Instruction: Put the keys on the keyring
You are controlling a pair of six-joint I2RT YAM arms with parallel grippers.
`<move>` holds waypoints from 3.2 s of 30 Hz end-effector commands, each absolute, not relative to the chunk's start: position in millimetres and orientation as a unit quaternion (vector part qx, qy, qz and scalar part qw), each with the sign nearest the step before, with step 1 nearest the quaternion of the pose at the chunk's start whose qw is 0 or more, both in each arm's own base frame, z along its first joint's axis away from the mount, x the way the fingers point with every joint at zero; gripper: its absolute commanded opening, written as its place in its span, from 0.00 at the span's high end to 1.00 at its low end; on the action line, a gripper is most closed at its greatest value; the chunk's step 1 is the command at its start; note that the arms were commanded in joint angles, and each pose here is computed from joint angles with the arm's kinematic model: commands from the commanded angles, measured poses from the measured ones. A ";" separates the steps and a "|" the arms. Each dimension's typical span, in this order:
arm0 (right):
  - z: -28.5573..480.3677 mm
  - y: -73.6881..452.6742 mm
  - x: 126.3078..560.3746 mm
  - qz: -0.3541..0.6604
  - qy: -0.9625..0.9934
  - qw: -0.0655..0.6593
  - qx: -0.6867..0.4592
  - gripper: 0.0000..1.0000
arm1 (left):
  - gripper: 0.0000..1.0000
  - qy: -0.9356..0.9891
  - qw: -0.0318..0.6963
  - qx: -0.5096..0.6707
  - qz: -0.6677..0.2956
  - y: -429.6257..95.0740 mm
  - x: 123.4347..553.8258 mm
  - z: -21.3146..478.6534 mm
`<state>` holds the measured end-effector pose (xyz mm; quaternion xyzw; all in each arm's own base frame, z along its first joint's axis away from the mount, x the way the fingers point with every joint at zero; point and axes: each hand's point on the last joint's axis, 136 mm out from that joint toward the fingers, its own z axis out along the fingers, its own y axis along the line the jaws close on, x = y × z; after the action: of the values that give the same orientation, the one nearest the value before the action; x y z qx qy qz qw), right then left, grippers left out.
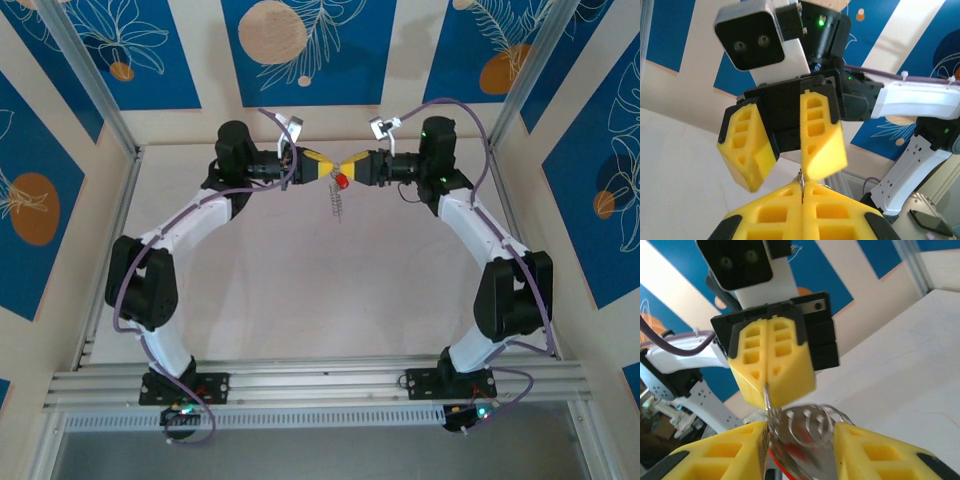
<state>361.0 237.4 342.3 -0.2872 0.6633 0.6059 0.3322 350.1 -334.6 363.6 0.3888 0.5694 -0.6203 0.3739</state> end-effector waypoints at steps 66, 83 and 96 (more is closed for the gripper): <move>344.4 260.0 325.1 0.602 0.638 0.379 -0.295 1.00 | 1.00 0.502 0.423 0.374 -0.655 -328.8 334.2 401.1; 339.7 288.1 323.3 0.613 0.633 0.352 -0.315 1.00 | 1.00 0.507 0.434 0.355 -0.655 -327.8 334.1 397.1; 320.1 284.9 330.2 0.605 0.655 0.355 -0.281 1.00 | 1.00 0.494 0.469 0.311 -0.663 -318.9 336.4 407.6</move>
<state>330.8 282.4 329.8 -0.2888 0.6479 0.6085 0.3557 353.3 -324.2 371.7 0.3056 0.5403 -0.6595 0.4239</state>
